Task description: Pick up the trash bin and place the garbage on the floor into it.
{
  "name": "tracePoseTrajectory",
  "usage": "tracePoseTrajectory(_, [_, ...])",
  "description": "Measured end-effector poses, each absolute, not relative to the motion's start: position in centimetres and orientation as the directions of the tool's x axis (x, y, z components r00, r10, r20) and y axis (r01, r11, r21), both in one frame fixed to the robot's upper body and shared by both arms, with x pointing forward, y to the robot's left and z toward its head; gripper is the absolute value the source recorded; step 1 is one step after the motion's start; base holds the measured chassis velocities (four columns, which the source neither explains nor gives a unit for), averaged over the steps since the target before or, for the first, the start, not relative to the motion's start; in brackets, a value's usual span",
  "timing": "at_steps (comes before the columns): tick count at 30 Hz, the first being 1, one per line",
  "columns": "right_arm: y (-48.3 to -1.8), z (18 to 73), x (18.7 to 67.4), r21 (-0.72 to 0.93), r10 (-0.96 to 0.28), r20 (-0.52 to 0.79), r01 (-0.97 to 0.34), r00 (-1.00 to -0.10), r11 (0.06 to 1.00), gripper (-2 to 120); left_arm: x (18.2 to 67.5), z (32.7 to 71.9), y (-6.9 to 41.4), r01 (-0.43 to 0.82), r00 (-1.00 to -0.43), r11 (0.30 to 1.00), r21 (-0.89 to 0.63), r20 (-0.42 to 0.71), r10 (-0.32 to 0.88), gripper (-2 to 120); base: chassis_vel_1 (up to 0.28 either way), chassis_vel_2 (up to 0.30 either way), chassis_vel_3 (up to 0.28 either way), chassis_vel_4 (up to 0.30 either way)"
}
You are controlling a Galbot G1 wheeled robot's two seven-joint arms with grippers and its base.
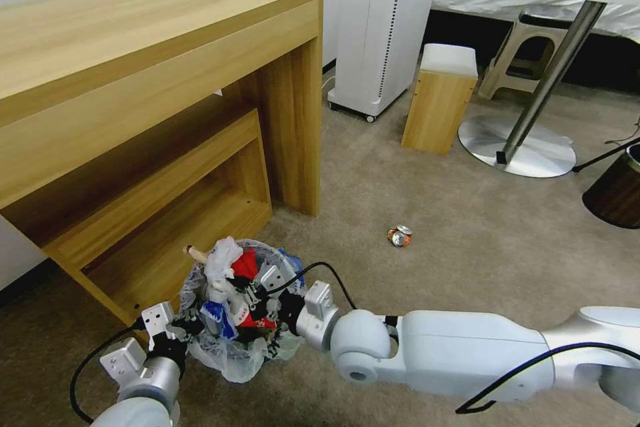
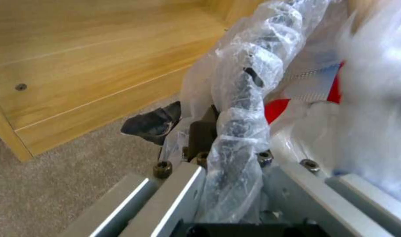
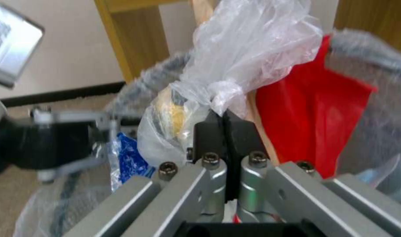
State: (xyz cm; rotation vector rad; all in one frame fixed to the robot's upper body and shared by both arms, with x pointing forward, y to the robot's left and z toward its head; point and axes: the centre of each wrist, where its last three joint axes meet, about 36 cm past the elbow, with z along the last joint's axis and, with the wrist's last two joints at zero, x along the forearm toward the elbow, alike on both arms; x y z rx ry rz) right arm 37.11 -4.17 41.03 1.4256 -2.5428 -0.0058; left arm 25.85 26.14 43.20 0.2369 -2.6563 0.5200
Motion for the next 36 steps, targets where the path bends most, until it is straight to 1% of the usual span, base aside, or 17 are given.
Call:
tracePoseTrajectory(7, [-5.1,40.2,36.5,0.096,-0.818,0.240,-0.826,-0.522,0.555,0,25.9,43.2,26.2,-0.241,-0.898,0.916,-0.322,0.433,-0.084,0,0.000,0.000,0.000,0.000])
tracePoseTrajectory(14, [-5.3,40.2,36.3,0.097,-0.806,0.240,-0.812,-0.542,0.575,0,26.0,43.0,26.0,-0.241,-0.896,0.915,-0.324,0.437,-0.081,0,0.000,0.000,0.000,0.000])
tracePoseTrajectory(15, [-5.3,40.3,36.3,0.102,-0.805,0.234,-0.810,-0.544,0.577,4,26.0,42.9,26.0,-0.242,-0.895,0.915,-0.324,0.438,-0.081,0,0.000,0.000,0.000,0.000])
tracePoseTrajectory(16, [-5.3,40.3,36.3,0.102,-0.805,0.234,-0.810,-0.544,0.577,4,26.0,42.9,26.0,-0.242,-0.895,0.915,-0.324,0.438,-0.081,0,0.000,0.000,0.000,0.000])
tracePoseTrajectory(17, [-5.3,40.3,36.2,0.106,-0.806,0.231,-0.809,-0.545,0.578,7,26.0,42.9,26.1,-0.242,-0.895,0.915,-0.324,0.438,-0.082,0,0.000,0.000,0.000,0.000])
tracePoseTrajectory(19, [-5.3,40.4,36.2,0.114,-0.807,0.221,-0.807,-0.548,0.579,19,26.0,42.9,26.1,-0.242,-0.895,0.915,-0.322,0.438,-0.082,0,0.000,0.000,0.000,0.000])
tracePoseTrajectory(20, [-5.3,40.4,36.2,0.114,-0.807,0.221,-0.807,-0.548,0.579,19,26.0,42.9,26.1,-0.242,-0.895,0.915,-0.322,0.438,-0.082,0,0.000,0.000,0.000,0.000])
tracePoseTrajectory(22, [-5.3,40.7,36.1,0.118,-0.809,0.211,-0.807,-0.549,0.579,27,26.1,42.9,26.3,-0.242,-0.896,0.916,-0.320,0.436,-0.084,0,0.000,0.000,0.000,0.000])
tracePoseTrajectory(23, [-5.3,40.8,36.1,0.120,-0.810,0.206,-0.808,-0.548,0.577,34,26.1,43.0,26.4,-0.242,-0.896,0.916,-0.320,0.436,-0.085,0,0.000,0.000,0.000,0.000])
tracePoseTrajectory(24, [-5.3,40.8,36.1,0.120,-0.810,0.206,-0.808,-0.548,0.577,34,26.1,43.0,26.4,-0.242,-0.896,0.916,-0.320,0.436,-0.085,0,0.000,0.000,0.000,0.000])
tracePoseTrajectory(26, [-5.3,41.1,36.1,0.124,-0.812,0.198,-0.807,-0.549,0.577,42,26.1,43.0,26.4,-0.243,-0.896,0.915,-0.321,0.435,-0.085,0,0.000,0.000,0.000,0.000])
tracePoseTrajectory(27, [-5.3,41.2,36.0,0.128,-0.813,0.193,-0.808,-0.549,0.576,48,26.1,43.0,26.4,-0.243,-0.896,0.915,-0.321,0.435,-0.085,0,0.000,0.000,0.000,0.000])
tracePoseTrajectory(28, [-5.3,41.2,36.0,0.128,-0.813,0.193,-0.808,-0.549,0.576,48,26.1,43.0,26.4,-0.243,-0.896,0.915,-0.321,0.435,-0.085,0,0.000,0.000,0.000,0.000])
tracePoseTrajectory(31, [-5.5,41.5,35.7,0.139,-0.814,0.184,-0.806,-0.551,0.576,62,26.2,42.8,26.5,-0.246,-0.895,0.915,-0.320,0.438,-0.087,0,0.000,0.000,0.000,0.000])
tracePoseTrajectory(32, [-5.5,41.5,35.7,0.139,-0.814,0.184,-0.806,-0.551,0.576,62,26.2,42.8,26.5,-0.246,-0.895,0.915,-0.320,0.438,-0.087,0,0.000,0.000,0.000,0.000])
tracePoseTrajectory(35, [-5.7,41.8,35.4,0.151,-0.814,0.175,-0.802,-0.555,0.579,76,26.2,42.8,26.6,-0.246,-0.895,0.915,-0.320,0.438,-0.087,0,0.000,0.000,0.000,0.000])
tracePoseTrajectory(36, [-5.7,41.8,35.4,0.151,-0.814,0.175,-0.802,-0.555,0.579,76,26.2,42.8,26.6,-0.246,-0.895,0.915,-0.320,0.438,-0.087,0,0.000,0.000,0.000,0.000])
